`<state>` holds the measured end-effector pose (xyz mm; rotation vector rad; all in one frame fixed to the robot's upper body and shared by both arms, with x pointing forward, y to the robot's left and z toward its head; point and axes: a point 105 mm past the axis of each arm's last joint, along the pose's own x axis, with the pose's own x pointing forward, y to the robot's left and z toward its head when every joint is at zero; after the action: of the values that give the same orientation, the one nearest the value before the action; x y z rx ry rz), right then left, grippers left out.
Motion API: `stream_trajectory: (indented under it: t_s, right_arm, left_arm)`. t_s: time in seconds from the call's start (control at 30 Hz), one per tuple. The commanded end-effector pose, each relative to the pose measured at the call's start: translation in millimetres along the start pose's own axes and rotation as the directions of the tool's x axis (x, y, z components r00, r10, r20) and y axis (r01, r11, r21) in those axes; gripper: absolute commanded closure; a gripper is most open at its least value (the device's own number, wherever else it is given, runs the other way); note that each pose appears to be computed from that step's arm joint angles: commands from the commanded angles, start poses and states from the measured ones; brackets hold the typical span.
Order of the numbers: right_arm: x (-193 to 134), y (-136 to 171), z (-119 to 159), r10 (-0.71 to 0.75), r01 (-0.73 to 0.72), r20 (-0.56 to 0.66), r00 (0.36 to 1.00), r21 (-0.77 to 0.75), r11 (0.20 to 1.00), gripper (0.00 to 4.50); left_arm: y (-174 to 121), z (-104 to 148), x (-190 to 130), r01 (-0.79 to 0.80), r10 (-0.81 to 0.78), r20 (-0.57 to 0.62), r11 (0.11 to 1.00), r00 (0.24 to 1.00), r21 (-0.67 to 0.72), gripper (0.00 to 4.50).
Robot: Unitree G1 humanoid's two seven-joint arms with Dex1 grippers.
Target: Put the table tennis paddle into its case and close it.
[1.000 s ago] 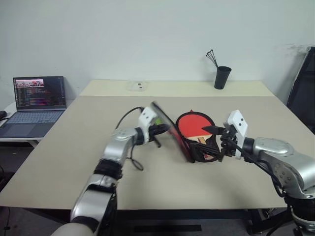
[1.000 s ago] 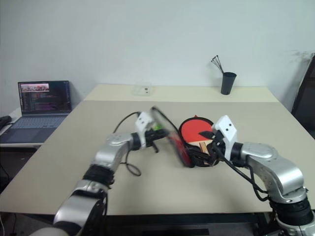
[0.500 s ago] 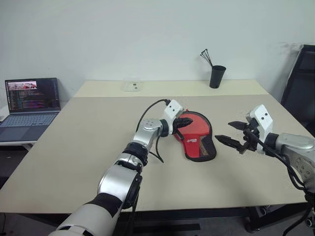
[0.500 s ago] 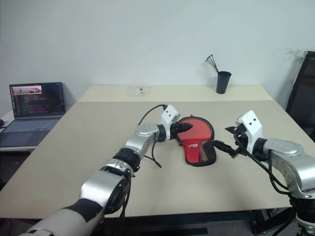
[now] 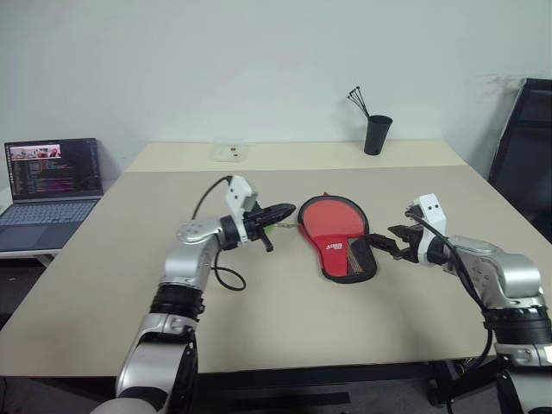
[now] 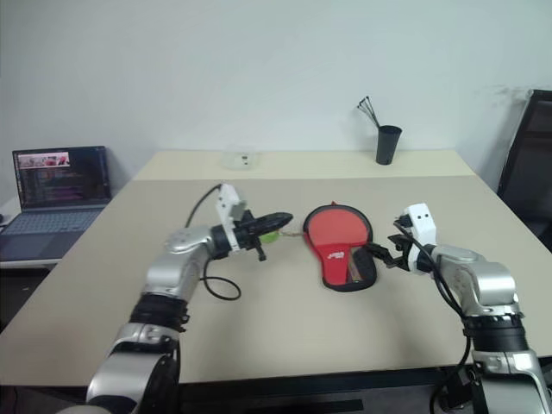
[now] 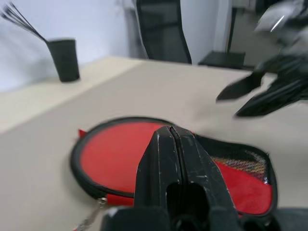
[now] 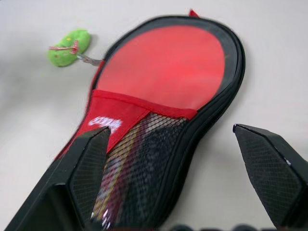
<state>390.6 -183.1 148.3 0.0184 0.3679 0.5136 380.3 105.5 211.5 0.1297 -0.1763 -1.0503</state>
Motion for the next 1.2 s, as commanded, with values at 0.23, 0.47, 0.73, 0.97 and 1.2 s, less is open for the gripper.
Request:
stream_trajectory:
  t_s: [0.23,0.47,0.73,0.97,1.2]
  right_arm:
    - [38,-19,-20,-0.061,0.060,-0.075,0.995,-0.017,0.998,0.00]
    - [46,-11,-36,0.009,-0.007,-0.147,0.989,0.014,1.000,0.00]
    - [56,10,-43,0.091,-0.100,-0.209,0.974,-0.034,0.994,1.79]
    - [64,21,-47,0.110,-0.118,-0.223,0.969,-0.026,0.993,3.97]
    - [60,49,-41,0.245,-0.222,-0.193,0.950,0.134,0.966,4.49]
  left_arm:
    - [-1,23,-22,-0.072,0.071,0.013,0.996,0.997,0.046,4.48]
    - [0,21,-20,-0.100,0.100,0.009,0.993,0.995,0.063,4.48]
    - [0,14,-21,-0.096,0.098,-0.017,0.993,0.995,0.070,4.50]
    - [-1,6,-31,-0.102,0.105,-0.045,0.993,0.993,0.061,4.50]
    - [-26,-20,-77,0.019,-0.026,-0.156,0.999,0.987,-0.051,4.50]
